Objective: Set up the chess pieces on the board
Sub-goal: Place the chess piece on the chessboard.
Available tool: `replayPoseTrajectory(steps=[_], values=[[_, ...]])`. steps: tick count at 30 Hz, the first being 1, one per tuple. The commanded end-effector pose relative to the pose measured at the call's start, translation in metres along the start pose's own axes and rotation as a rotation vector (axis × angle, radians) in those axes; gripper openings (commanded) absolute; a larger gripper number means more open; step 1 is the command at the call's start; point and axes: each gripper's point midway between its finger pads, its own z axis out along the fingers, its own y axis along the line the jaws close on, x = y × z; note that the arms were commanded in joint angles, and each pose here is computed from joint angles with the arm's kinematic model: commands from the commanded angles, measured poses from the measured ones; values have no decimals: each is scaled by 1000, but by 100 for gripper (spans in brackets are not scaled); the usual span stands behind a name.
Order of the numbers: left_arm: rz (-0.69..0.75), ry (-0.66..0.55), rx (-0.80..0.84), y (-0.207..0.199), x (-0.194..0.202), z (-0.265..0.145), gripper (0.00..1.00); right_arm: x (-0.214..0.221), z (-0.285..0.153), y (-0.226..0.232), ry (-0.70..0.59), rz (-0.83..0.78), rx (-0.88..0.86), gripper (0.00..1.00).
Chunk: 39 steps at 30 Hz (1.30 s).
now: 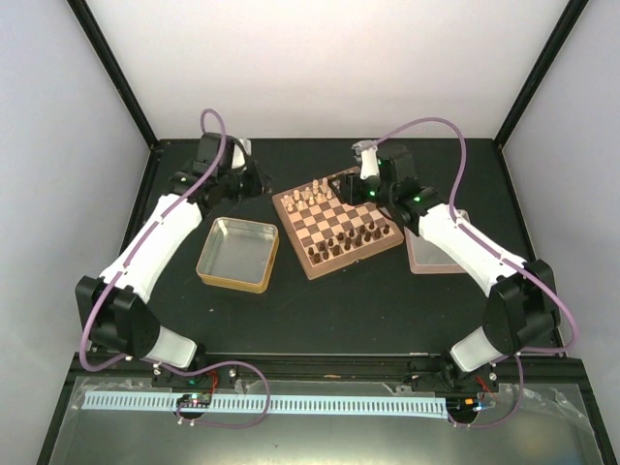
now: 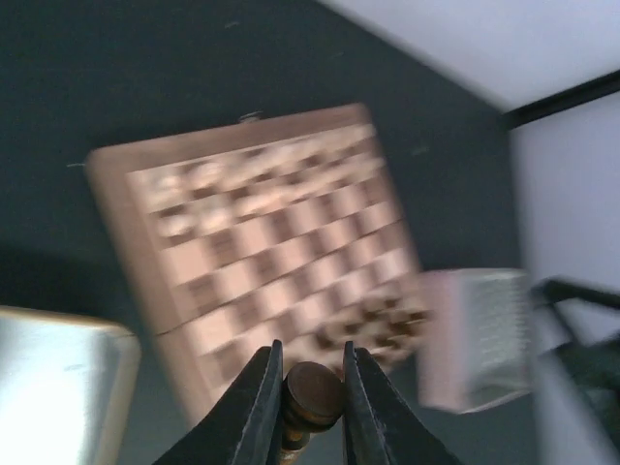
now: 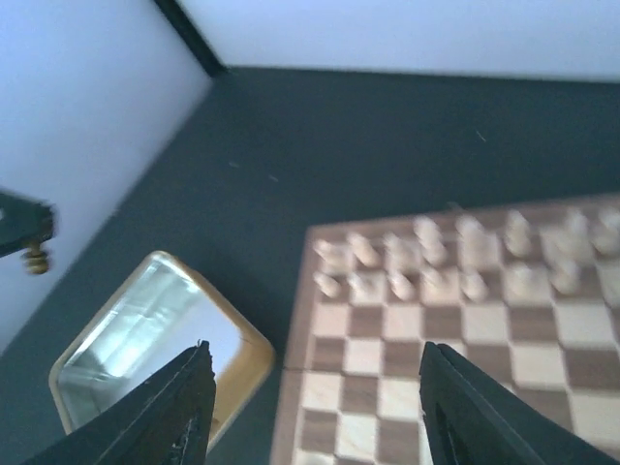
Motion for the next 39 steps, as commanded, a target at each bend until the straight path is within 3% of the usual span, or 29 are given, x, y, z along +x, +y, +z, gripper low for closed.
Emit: replayPoseTrajectory(steps=[1,5,12,24,29,33,39], values=[[-359,15,361,-78,-26,-25,15,-57,-31,71,-231,-160,-182,60],[-579,117,504,-106,-29,-42,15,-55,-34,104,-329,-258,-195,61],[-917,258,626,-114,-8,-52,12,-62,-40,125,-477,-349,-181,54],[-949,278,672,-126,-12,-69,13,-60,-41,146,-539,-408,-302,47],[-947,280,688,-129,-13,-73,12,-59,-34,145,-530,-401,-302,42],[-956,286,706,-130,-13,-76,13,-59,-28,146,-520,-397,-306,33],[-954,292,713,-132,-12,-79,13,-64,-26,146,-527,-396,-296,31]])
